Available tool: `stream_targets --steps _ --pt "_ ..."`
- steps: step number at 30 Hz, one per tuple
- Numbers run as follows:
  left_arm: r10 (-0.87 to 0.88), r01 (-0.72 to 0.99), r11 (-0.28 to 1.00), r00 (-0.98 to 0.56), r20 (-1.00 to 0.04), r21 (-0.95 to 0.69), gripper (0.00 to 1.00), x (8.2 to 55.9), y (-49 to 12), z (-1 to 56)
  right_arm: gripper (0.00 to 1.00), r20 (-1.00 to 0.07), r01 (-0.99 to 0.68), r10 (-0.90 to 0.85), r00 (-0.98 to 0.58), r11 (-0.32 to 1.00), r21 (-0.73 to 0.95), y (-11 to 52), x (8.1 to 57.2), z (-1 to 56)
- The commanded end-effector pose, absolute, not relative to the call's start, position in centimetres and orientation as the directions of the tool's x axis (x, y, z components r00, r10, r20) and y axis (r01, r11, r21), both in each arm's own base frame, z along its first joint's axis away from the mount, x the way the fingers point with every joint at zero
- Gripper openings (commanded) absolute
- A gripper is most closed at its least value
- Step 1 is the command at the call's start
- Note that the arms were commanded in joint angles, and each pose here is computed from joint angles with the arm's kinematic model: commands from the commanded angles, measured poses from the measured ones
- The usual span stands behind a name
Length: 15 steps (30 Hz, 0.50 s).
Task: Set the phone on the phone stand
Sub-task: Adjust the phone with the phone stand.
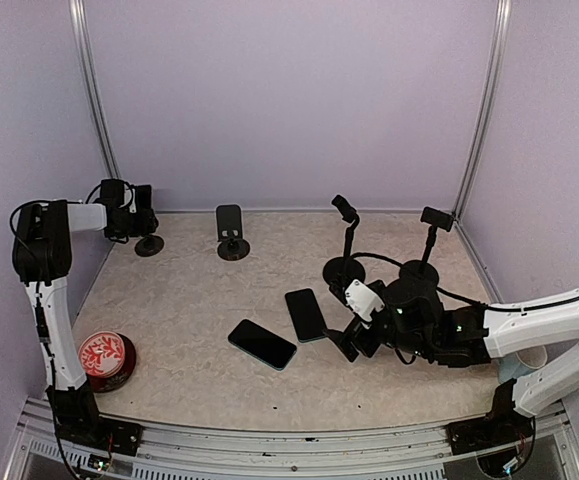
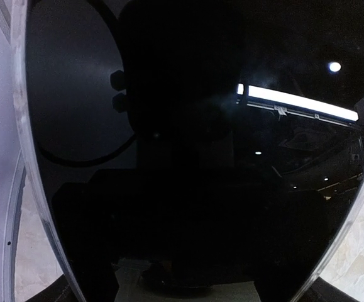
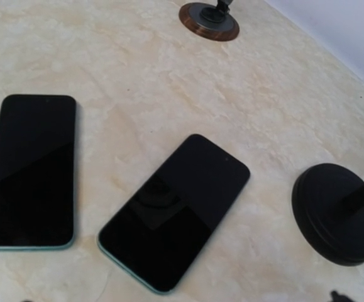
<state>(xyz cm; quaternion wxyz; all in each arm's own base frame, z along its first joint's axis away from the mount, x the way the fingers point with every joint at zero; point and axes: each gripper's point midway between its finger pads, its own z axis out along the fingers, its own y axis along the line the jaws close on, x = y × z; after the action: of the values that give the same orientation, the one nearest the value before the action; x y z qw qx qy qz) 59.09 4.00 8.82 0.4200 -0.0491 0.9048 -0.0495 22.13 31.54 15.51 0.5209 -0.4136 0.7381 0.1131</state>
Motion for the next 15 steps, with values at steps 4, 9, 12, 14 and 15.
stream_targets --steps 4,9,12,14,15 --pt "-0.167 -0.045 0.983 -0.612 -0.773 -0.177 0.72 59.67 3.90 9.40 1.00 -0.876 -0.734 -0.472 -0.097 0.628 -0.257 32.52 22.46 16.61" --pt "-0.175 -0.057 0.982 -0.606 -0.776 -0.177 0.80 59.57 3.77 9.74 1.00 -0.876 -0.738 -0.473 -0.094 0.624 -0.258 32.63 22.42 16.64" --pt "-0.169 -0.065 0.984 -0.606 -0.777 -0.163 0.89 59.55 3.85 9.87 1.00 -0.875 -0.738 -0.475 -0.093 0.623 -0.260 32.58 22.41 16.67" --pt "-0.166 -0.066 0.985 -0.605 -0.779 -0.160 0.90 59.49 3.72 10.01 1.00 -0.877 -0.737 -0.472 -0.091 0.624 -0.259 32.58 22.40 16.82" --pt "-0.164 -0.065 0.985 -0.603 -0.781 -0.157 0.92 59.48 3.66 10.17 1.00 -0.877 -0.736 -0.471 -0.091 0.625 -0.260 32.56 22.41 16.84"
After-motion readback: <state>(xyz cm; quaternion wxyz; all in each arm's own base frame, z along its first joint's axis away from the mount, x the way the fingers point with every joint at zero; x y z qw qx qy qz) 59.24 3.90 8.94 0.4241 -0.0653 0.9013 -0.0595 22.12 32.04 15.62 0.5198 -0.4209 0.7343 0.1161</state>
